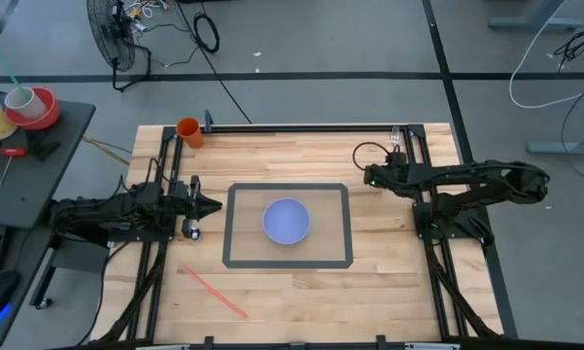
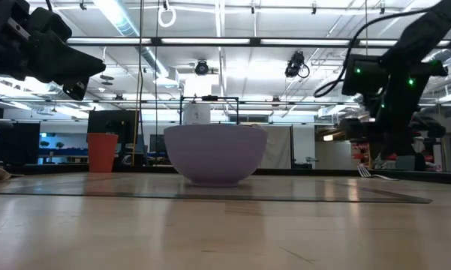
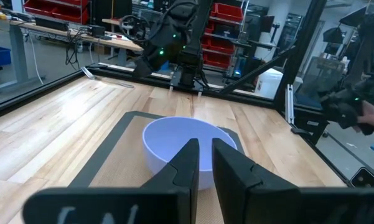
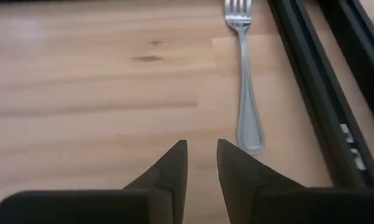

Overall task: Pick & Place Utensil
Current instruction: Put the silver fork into the purple bowl

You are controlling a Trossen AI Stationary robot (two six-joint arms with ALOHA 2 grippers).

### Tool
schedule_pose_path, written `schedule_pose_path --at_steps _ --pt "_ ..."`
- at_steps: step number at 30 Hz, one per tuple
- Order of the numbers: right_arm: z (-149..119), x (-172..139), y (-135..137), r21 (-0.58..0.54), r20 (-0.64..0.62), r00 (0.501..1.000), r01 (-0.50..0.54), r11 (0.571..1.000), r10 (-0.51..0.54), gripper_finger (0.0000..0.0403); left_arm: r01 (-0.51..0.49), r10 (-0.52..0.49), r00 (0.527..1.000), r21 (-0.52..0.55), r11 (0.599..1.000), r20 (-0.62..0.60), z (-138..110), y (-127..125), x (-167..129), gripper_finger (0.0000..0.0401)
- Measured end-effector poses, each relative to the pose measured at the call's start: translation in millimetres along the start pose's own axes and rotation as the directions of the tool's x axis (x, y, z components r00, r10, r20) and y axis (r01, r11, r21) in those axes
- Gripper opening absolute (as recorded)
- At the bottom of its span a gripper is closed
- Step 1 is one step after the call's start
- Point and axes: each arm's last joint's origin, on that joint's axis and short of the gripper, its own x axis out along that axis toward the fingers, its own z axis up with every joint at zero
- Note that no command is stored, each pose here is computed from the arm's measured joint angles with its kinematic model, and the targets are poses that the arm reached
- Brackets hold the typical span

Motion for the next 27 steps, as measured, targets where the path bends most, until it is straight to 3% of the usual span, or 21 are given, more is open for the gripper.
schedule_pose_path --at_steps 7,13,18,27 --pt "-4 19 -11 0.103 0.036 0.999 0.010 0.995 -0.014 0.0080 0.000 0.000 1.000 0.000 1.000 0.000 0 0 0 0.0048" --pt "-6 27 -21 0.132 0.071 0.995 0.057 0.990 -0.067 0.0038 0.000 0.000 1.000 0.000 1.000 0.000 0 0 0 0.0048" --pt "-12 35 -27 0.163 0.110 0.993 0.017 0.987 -0.035 0.0005 0.000 0.000 1.000 0.000 1.000 0.000 0 0 0 0.0048" --pt "-15 44 -34 0.168 0.155 0.987 0.011 0.986 -0.037 0.0003 0.000 0.000 1.000 0.000 1.000 0.000 0 0 0 0.0048"
